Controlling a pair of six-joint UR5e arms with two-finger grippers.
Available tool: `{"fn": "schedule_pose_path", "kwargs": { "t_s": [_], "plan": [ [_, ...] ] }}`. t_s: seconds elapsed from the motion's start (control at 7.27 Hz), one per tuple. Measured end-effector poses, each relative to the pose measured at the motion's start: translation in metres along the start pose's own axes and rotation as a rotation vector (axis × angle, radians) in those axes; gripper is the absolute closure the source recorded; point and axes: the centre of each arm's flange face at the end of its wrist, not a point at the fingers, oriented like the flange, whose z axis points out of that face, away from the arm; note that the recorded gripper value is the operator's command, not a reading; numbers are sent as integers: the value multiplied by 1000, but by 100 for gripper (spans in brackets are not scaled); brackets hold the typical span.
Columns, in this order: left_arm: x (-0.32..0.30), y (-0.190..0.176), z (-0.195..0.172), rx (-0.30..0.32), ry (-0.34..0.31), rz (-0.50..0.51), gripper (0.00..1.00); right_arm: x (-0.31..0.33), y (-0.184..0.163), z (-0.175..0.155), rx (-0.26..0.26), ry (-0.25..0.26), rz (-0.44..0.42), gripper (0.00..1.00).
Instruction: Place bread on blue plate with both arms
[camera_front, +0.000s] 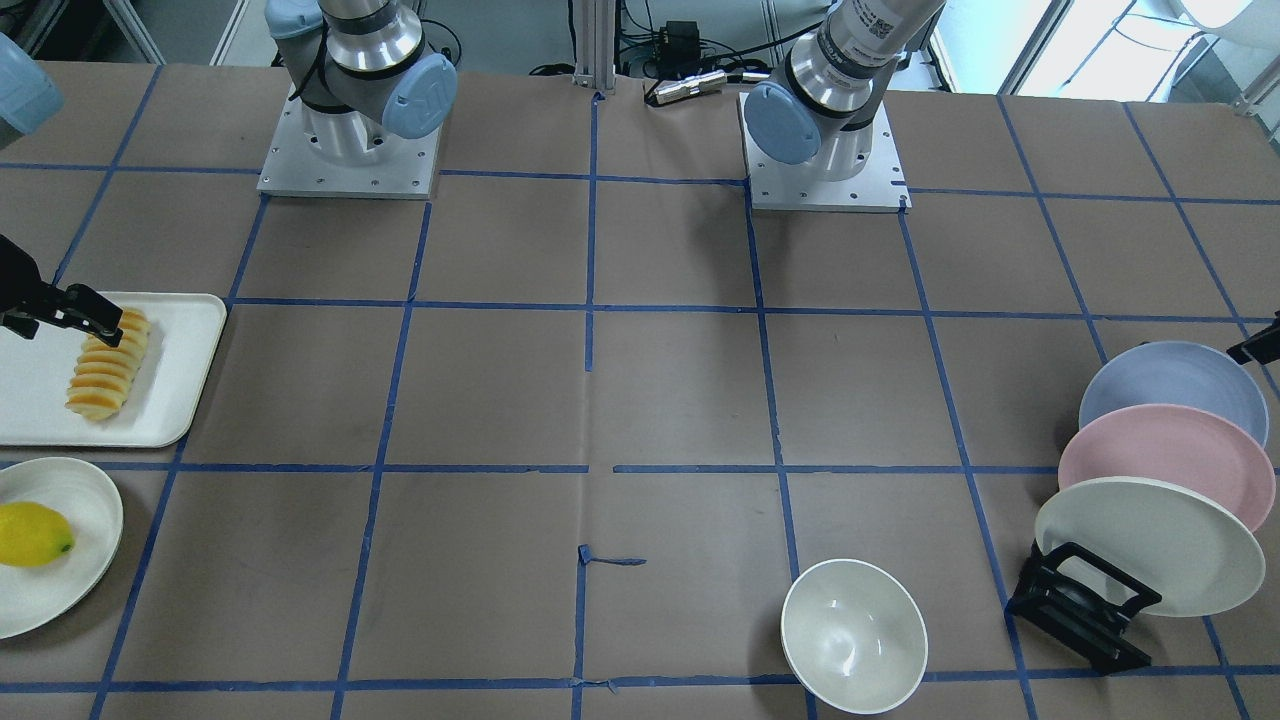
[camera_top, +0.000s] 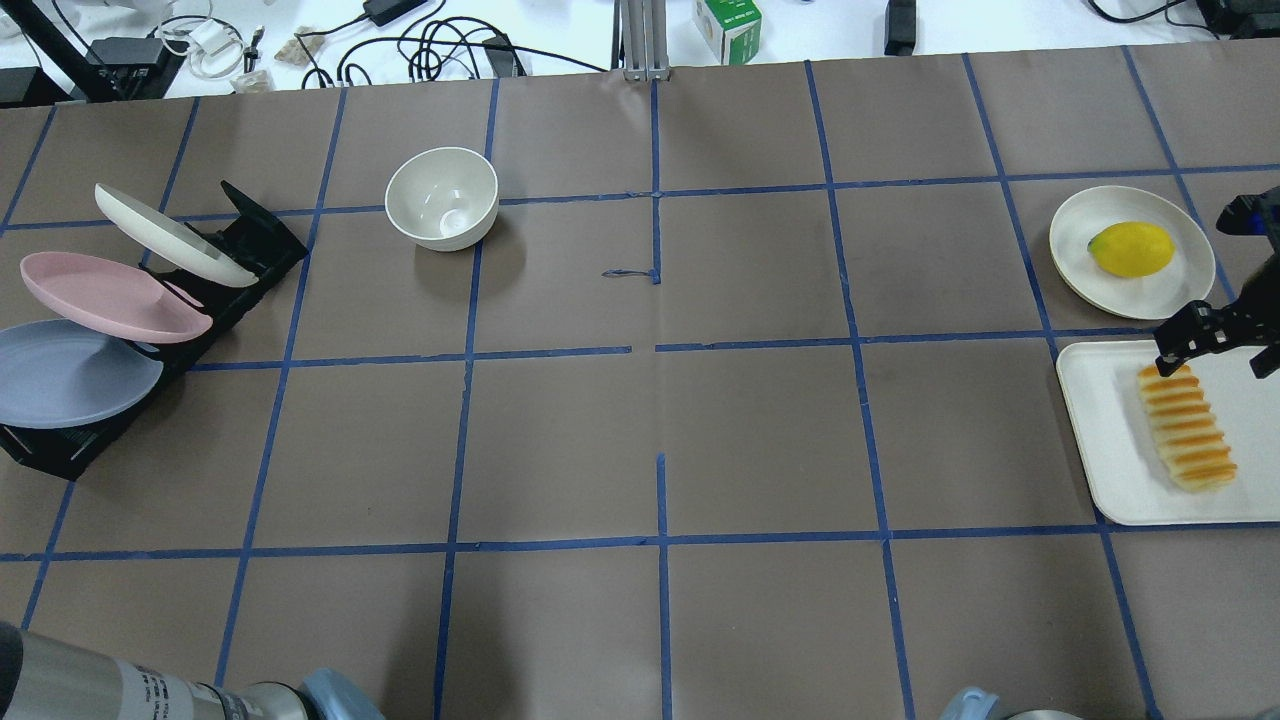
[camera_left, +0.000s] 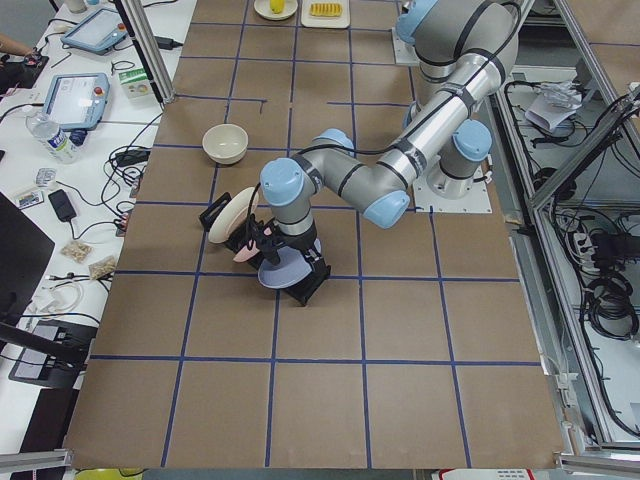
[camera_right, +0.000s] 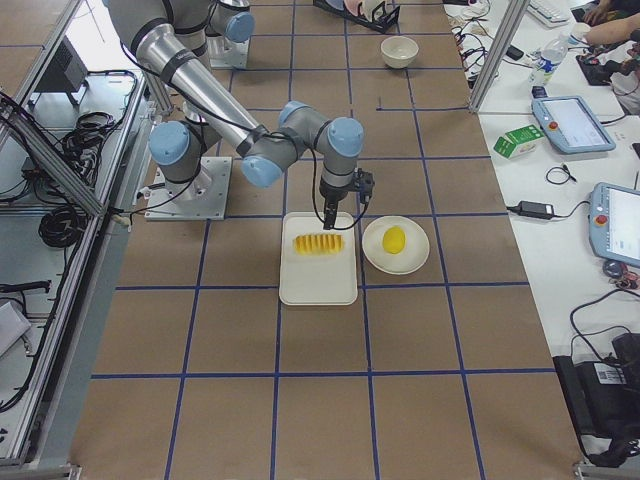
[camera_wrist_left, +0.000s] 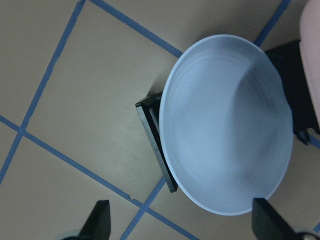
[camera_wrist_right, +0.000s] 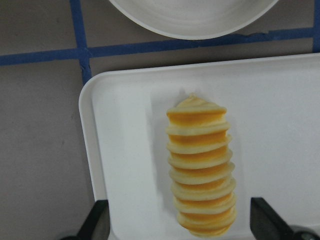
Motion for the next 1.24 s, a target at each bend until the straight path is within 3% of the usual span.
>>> {"fn": "schedule_pose_path", "kwargs": {
  "t_s": [0.41, 0.69, 1.24],
  "plan": [
    [2, -9, 31, -28, -8, -4, 100, 21, -7, 45, -16, -10, 43, 0],
    [3, -7, 38, -44, -14, -7, 100, 22, -10, 63, -42, -25, 89, 0],
    [0, -4, 23, -27, -23, -9, 100, 23, -14, 86, -81, -45, 92, 0]
  ]
}}
